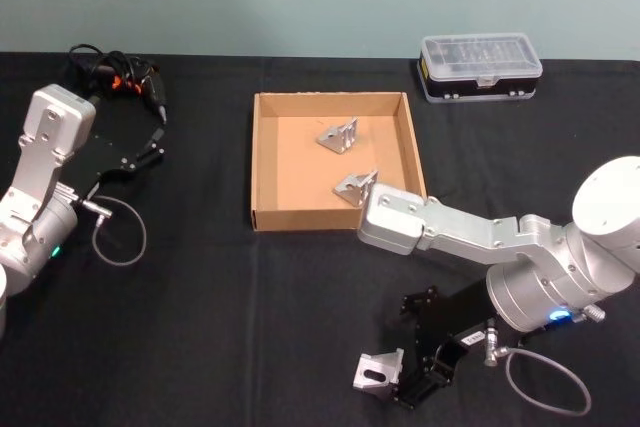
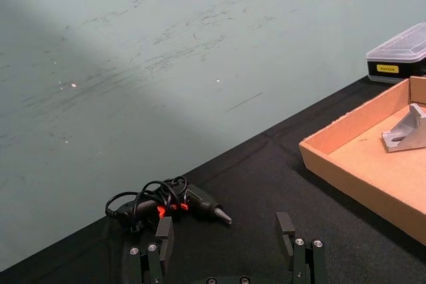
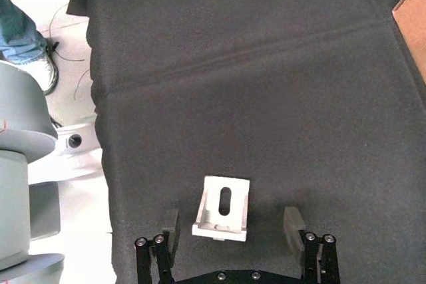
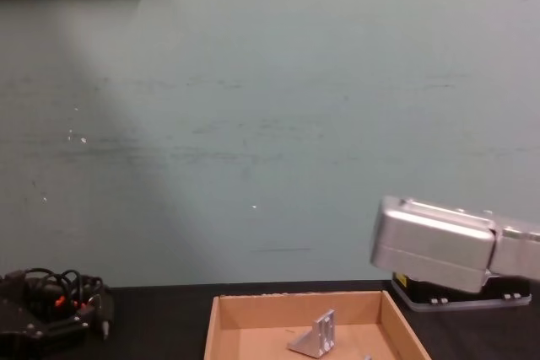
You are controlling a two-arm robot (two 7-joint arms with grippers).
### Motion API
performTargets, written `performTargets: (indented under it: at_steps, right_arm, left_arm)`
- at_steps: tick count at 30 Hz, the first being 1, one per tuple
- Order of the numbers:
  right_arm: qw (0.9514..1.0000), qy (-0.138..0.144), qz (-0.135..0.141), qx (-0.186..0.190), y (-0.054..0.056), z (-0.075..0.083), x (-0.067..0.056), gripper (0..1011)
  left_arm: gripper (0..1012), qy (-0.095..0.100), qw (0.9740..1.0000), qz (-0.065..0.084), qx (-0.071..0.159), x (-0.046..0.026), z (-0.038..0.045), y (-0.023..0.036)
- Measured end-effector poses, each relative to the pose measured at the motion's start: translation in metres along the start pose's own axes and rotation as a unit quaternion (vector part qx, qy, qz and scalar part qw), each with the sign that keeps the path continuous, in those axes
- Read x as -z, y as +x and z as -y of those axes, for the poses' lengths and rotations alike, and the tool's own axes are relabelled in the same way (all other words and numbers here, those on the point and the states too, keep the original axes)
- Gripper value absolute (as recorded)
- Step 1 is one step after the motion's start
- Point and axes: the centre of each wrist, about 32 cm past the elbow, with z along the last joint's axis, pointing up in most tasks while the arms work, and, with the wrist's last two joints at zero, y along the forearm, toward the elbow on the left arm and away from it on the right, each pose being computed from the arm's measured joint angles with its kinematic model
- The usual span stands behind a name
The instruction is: Use one hand to pick up the angle iron from the table and place it into the box.
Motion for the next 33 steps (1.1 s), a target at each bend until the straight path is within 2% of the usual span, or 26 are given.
performTargets:
  at_steps: [13,28,32,33]
  right_arm:
    - [1.0000,0.001,-0.001,-0.008,-0.0022,-0.0076,-0.0007,1000]
    - [0.9999,0.001,0.002,-0.010,-0.0037,-0.0070,-0.0008,1000]
    - [0.9999,0.001,0.003,-0.010,-0.0039,-0.0064,-0.0008,963]
    - [0.9999,0.001,0.003,-0.010,-0.0037,-0.0061,-0.0008,927]
  left_arm:
    - [1000,0.000,1.0000,0.000,0.000,0.0000,0.0000,0.0000]
    - [1000,0.000,1.0000,0.000,0.000,0.0000,0.0000,0.0000]
    - [1000,0.000,1.0000,0.000,0.000,0.0000,0.0000,0.0000]
    - [1000,0.000,1.0000,0.000,0.000,0.0000,0.0000,0.0000]
